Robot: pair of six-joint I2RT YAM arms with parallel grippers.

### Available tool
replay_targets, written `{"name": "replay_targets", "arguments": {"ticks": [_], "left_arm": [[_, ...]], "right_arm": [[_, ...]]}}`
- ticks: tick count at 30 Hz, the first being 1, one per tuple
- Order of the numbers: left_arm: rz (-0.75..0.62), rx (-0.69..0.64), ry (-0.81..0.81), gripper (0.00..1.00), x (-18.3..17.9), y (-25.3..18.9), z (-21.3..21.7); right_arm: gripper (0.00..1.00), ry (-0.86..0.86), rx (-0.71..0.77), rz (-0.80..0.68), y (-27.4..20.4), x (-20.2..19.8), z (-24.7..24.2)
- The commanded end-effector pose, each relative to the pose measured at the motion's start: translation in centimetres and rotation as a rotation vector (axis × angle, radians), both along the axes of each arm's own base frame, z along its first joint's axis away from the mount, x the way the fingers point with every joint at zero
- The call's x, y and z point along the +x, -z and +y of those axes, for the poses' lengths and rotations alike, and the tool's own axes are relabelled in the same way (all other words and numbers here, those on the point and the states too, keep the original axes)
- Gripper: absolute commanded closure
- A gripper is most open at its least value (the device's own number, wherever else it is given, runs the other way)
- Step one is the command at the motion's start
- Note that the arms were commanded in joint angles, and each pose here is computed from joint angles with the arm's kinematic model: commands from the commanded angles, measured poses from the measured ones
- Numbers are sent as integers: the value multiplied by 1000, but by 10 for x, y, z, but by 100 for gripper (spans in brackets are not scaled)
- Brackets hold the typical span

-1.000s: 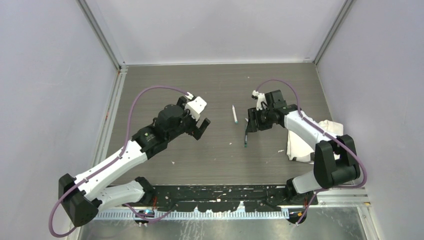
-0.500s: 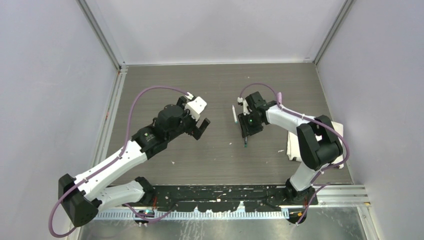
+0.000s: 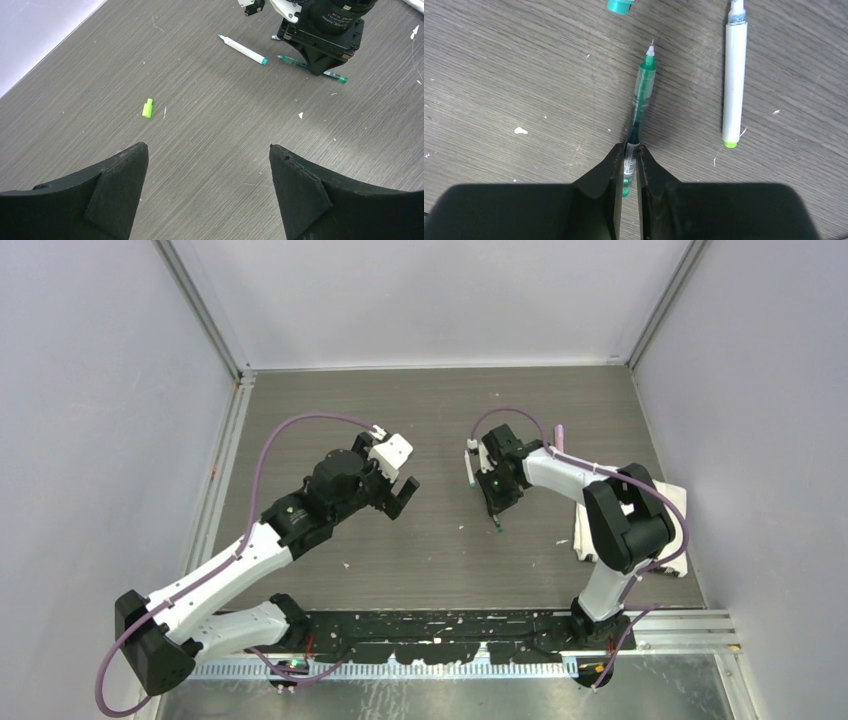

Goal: Insert the pens into the pen caps
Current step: Pick up the pen from the center of the board.

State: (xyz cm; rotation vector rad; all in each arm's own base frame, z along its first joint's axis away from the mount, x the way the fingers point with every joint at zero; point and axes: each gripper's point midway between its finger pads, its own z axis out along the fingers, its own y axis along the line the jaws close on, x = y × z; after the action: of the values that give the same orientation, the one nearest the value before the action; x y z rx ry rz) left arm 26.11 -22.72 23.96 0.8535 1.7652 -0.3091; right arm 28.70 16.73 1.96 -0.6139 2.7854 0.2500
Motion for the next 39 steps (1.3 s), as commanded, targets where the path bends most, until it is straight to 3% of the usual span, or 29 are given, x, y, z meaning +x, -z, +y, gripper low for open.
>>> {"name": "replay_targets", "arguments": {"ticks": [1, 11, 17, 21, 39], "left_arm": [[-51, -46, 13, 9, 1, -21, -2], [-59, -50, 14, 10, 0, -23, -1], [-49, -54, 27, 10, -1, -21, -4], [-50, -53, 23, 10, -1, -20, -3], [-22, -109, 25, 8, -4, -25, -9]], "right_arm": [[82, -19, -29, 9, 0, 2, -3], [74, -103, -89, 119, 15, -12, -10], [95, -115, -56, 101, 6, -11, -6], [99, -131, -3, 55, -9, -6, 3], [99, -243, 523, -90, -120, -13, 22]]}}
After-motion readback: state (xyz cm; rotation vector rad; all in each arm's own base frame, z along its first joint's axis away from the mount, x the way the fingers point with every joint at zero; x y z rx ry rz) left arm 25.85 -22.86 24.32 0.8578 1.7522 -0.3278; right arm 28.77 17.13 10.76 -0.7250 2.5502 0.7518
